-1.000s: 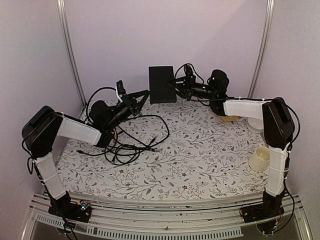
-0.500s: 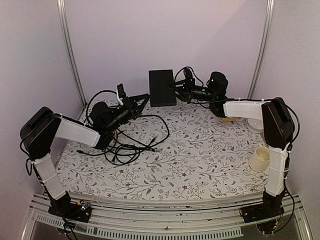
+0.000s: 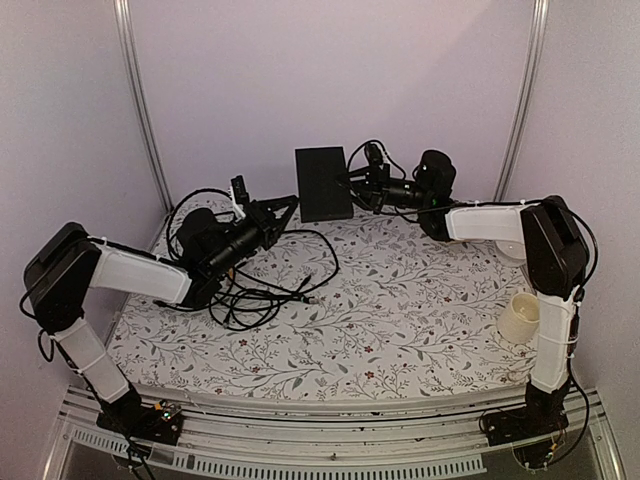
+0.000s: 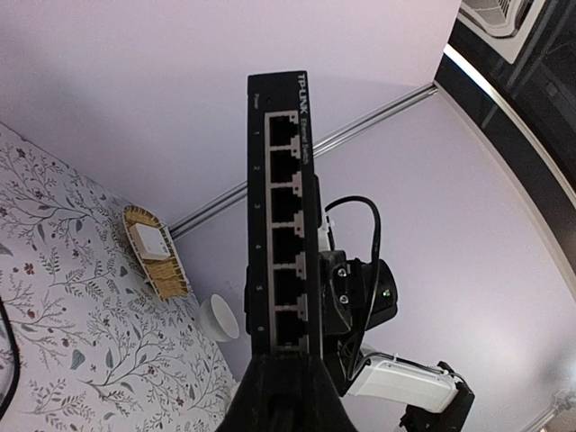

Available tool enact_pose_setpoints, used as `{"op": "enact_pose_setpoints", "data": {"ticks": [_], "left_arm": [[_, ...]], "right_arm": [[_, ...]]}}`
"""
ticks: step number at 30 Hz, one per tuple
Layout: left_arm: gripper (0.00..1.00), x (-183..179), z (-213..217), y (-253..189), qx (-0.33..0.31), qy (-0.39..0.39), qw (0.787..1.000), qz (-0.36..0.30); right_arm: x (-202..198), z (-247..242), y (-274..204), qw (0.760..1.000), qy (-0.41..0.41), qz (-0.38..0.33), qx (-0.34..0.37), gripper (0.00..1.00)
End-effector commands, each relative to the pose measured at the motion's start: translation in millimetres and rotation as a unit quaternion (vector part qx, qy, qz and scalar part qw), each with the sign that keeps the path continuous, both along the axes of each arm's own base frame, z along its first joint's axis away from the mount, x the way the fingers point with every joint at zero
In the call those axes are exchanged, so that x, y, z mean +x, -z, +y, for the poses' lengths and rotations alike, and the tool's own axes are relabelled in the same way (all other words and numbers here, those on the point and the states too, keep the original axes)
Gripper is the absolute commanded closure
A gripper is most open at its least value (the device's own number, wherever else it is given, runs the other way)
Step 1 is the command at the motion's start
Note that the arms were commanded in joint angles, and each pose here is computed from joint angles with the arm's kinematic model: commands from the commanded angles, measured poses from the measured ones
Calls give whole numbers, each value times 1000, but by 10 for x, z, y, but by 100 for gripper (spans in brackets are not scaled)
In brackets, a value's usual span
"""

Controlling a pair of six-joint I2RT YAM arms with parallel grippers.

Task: Pull the plug from the switch port
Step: Pull the connector from the switch port, then place the connector at the corner of the board.

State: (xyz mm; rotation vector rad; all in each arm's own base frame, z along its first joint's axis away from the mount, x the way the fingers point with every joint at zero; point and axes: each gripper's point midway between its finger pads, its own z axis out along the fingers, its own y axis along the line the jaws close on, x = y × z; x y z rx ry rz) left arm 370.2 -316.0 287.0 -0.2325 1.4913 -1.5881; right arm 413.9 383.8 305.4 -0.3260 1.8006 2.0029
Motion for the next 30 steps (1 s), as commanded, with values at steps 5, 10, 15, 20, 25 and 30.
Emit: {"op": "enact_pose_setpoints", "data": {"ticks": [5,10,15,20,25,30], "left_arm": [[100,133,575,-461,-20,-132,990,-48],[100,137,613,-466,-12,-135,989,-53],[100,126,635,-465,-8,-135,989,-53],[100,100,676,-447,-8,-140,989,-50],[100,80,731,-453,-7,-147,988,-49],[100,88,716,-440,-6,-143,989,-49]], "right_arm": [[131,-454,-310,998,35,-51,22,99],[137,-555,-296,998,31,-53,19,98],[189,-688,-338,997,38,-57,24,98],[272,-846,-402,996,52,-59,36,99],[332,-964,-452,995,66,-59,42,98],[318,-968,-440,995,65,-56,43,98]]}}
